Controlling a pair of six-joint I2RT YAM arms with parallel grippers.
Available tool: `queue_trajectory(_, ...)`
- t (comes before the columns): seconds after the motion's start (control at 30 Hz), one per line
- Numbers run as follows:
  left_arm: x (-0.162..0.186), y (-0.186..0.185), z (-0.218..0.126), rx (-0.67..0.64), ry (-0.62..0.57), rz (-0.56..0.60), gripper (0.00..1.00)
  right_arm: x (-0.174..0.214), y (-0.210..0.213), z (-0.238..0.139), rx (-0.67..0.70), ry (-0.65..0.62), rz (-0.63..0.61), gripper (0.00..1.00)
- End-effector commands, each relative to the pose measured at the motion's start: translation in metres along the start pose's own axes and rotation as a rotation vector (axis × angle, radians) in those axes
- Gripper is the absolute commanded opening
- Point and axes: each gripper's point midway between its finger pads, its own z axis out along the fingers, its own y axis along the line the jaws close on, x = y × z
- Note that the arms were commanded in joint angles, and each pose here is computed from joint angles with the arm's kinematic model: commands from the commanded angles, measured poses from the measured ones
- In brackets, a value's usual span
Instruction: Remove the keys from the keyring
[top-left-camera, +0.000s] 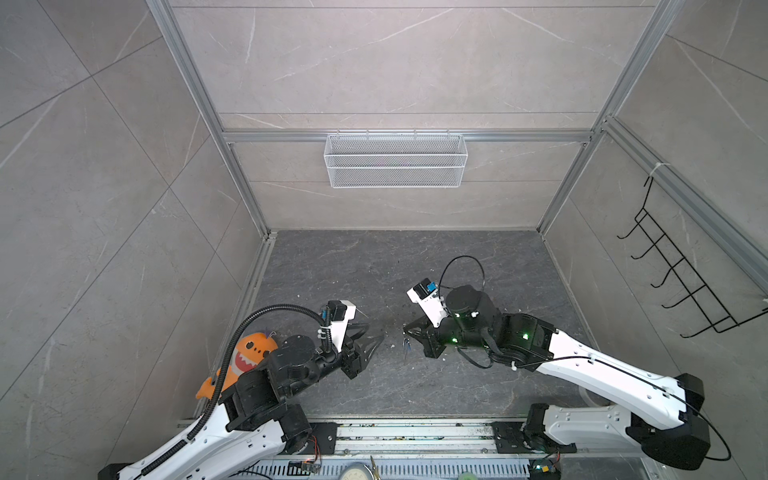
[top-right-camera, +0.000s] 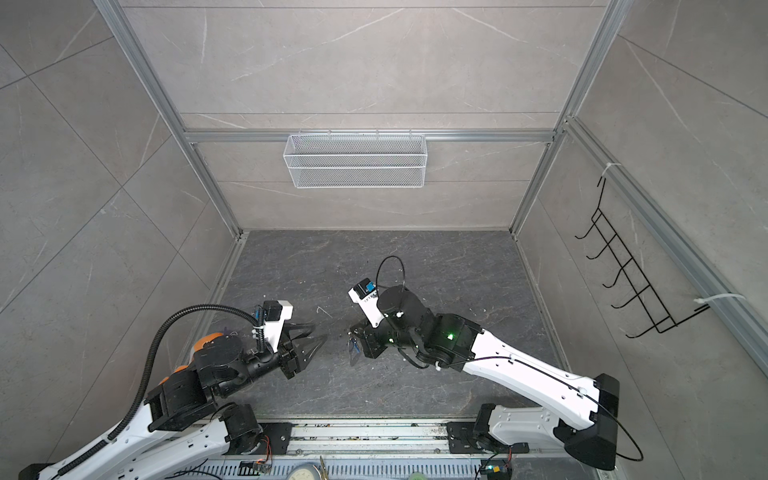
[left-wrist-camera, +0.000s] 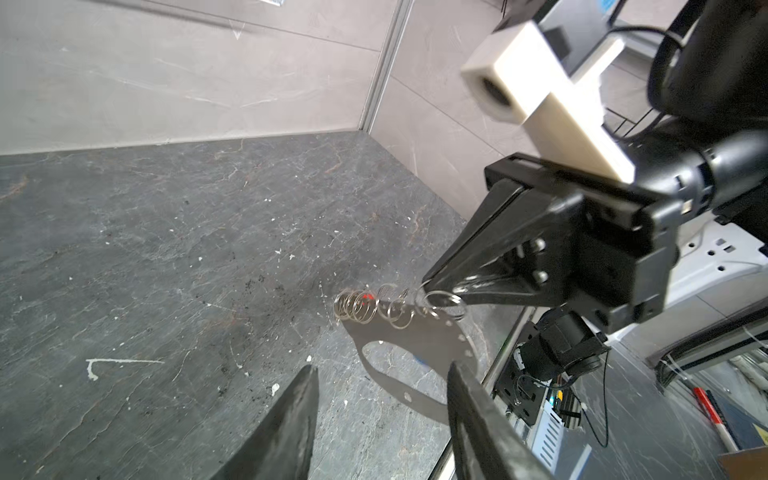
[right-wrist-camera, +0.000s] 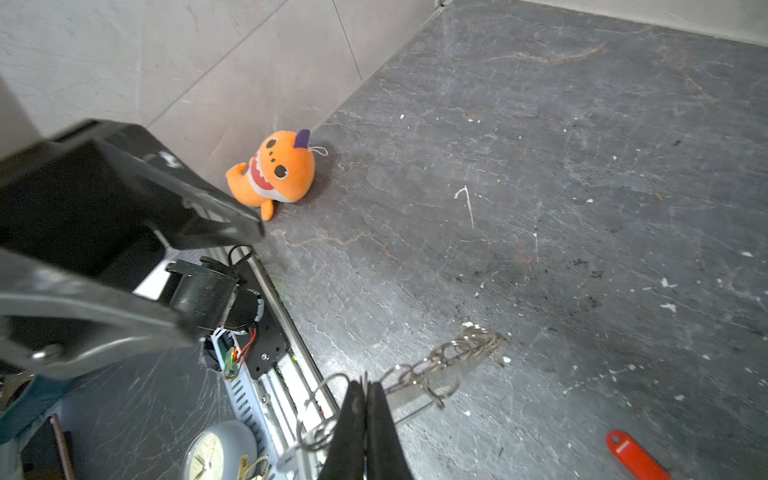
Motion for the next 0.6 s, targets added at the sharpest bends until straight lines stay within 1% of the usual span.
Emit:
queue_trajectory(0.0,-0.023,-0.021,0.004,0.079,-0.026,-0.014,0.53,-0.007,-0.01,-0.003,0.118,-0.008,-0.055,0.0)
queue_trajectory(0.1,-0.019,-0.031,0.019,0.122,0.021,-0.028,0.53,-0.007,-0.007,0.001,0.145,-0.005,-0.076,0.0)
queue_trajectory(0.2,-0.013,-0.027,0.03,0.098,0.049,-0.053,0.53,-0.009,-0.003,0.002,0.157,-0.012,-0.093,0.0)
queue_trajectory(0.33,-0.012,-0.024,0.032,0.089,0.038,-0.08,0.53,-0.011,-0.004,0.002,0.194,-0.025,-0.104,0.0)
queue_trajectory(0.47,-0.002,-0.016,0.037,0.048,0.066,-0.086,0.54,-0.012,0.0,0.004,0.183,-0.041,-0.1,0.0)
queue_trajectory(0.57,0.0,-0.016,0.04,0.05,0.073,-0.078,0.54,-0.01,0.005,0.007,0.178,-0.036,-0.109,0.0)
